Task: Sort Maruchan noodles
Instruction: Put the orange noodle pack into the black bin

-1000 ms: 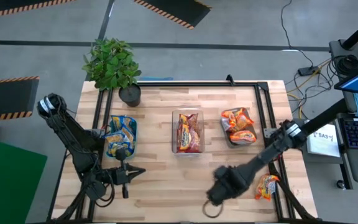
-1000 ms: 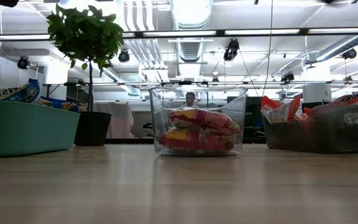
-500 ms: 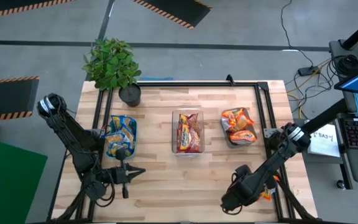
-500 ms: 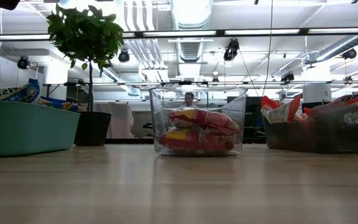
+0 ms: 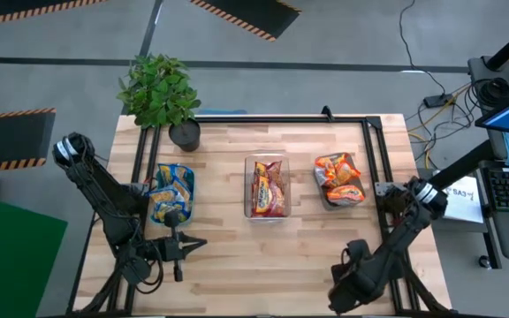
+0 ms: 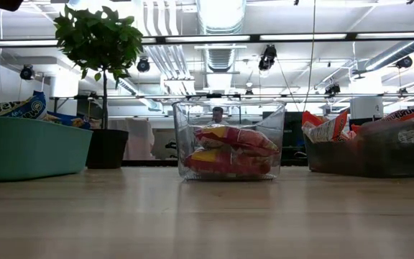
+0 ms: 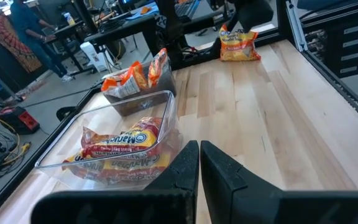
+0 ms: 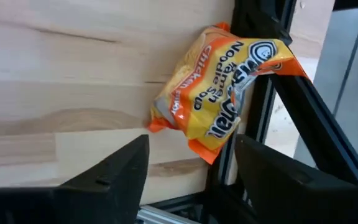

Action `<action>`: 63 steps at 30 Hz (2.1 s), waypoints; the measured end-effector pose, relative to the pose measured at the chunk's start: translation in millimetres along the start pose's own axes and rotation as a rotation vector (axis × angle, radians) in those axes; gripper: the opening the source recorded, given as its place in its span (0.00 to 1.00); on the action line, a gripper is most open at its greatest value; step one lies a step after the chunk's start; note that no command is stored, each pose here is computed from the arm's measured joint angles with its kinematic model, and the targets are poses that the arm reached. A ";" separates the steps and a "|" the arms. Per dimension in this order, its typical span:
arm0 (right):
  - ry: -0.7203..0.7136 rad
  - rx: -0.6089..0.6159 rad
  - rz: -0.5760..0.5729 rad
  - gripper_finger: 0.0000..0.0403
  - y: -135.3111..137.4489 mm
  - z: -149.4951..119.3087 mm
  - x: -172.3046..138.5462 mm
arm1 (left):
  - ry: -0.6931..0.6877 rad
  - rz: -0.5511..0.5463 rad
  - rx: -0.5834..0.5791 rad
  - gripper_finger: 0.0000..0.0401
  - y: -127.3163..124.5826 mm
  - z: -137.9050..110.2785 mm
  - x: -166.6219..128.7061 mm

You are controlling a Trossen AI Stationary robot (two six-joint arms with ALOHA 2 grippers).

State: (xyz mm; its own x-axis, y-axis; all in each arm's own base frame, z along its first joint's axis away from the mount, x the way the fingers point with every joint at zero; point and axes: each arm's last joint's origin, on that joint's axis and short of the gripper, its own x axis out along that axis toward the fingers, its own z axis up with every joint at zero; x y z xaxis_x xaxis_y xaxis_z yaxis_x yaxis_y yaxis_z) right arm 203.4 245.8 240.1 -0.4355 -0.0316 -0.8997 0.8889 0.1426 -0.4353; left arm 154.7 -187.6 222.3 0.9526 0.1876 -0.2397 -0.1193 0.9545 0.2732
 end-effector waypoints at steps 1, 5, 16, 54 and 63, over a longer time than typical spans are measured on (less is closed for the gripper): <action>-0.004 0.014 0.001 0.58 -1.1 -1.3 0.6 | 0.000 0.000 0.000 0.00 0.0 0.0 0.0; -0.019 0.042 -0.002 0.61 -6.3 -7.1 4.8 | 0.000 0.000 -0.001 0.00 0.0 0.0 0.0; -0.112 0.116 0.031 0.63 -8.7 -9.5 25.9 | -0.001 0.000 -0.013 0.00 -0.4 0.1 0.1; -0.177 0.073 -0.071 0.16 -3.9 19.0 97.6 | 0.002 0.055 0.033 0.00 -12.0 -9.5 7.5; -0.208 0.031 0.065 0.03 -3.4 10.2 69.8 | -0.017 0.123 0.032 0.00 -10.1 -8.8 7.4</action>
State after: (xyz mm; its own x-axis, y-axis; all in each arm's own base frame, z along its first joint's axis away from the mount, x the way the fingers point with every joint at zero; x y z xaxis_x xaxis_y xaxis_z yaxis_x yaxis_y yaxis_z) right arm 171.4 233.0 178.4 -0.3414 -0.2272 -0.9120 0.9194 0.1210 -0.3743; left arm 160.5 -193.8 209.6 0.9359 0.2989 -0.1867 -0.2271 0.9166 0.3291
